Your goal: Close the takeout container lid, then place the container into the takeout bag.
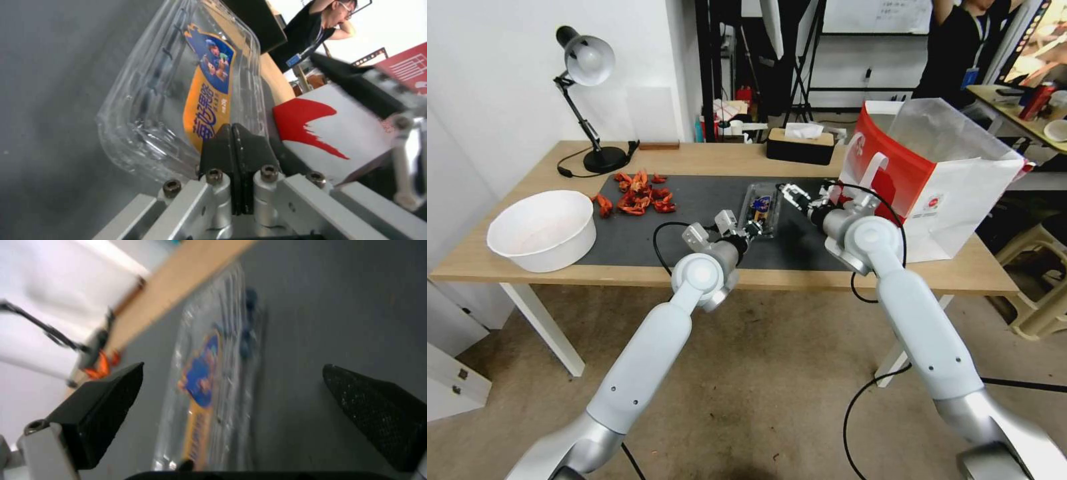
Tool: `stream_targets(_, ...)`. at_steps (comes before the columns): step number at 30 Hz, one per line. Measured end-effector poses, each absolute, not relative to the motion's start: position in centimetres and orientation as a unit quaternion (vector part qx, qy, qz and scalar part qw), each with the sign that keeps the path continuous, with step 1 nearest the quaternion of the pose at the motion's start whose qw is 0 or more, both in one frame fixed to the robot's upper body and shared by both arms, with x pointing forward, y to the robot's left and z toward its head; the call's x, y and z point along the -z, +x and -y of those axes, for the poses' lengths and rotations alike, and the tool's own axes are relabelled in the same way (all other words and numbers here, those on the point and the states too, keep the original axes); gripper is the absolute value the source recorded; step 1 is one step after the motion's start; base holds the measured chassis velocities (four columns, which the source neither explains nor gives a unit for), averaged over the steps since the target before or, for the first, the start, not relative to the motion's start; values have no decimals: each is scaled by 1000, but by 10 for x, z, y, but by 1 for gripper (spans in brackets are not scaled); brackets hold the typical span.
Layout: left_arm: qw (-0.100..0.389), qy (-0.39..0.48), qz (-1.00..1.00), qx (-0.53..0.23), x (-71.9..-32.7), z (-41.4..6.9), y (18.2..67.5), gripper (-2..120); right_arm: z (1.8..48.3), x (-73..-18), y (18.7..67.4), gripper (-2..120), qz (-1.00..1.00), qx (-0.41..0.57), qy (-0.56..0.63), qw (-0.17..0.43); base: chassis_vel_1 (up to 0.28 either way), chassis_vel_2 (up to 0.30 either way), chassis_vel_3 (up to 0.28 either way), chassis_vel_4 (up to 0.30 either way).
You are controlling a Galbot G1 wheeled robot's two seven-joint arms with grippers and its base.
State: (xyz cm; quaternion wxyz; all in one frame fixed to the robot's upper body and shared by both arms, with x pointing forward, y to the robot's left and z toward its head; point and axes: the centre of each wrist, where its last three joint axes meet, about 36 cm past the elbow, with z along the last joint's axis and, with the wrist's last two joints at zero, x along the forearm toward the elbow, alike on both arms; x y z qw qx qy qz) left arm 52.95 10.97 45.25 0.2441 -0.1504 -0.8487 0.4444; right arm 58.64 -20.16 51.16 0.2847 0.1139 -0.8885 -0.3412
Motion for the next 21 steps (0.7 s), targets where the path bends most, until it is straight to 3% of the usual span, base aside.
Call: stream_targets(21, 241, -146, 850, -444, -454, -115, 528, 0, 171, -523, 621, 98, 868, 308, 126, 369, 0, 0, 0, 0)
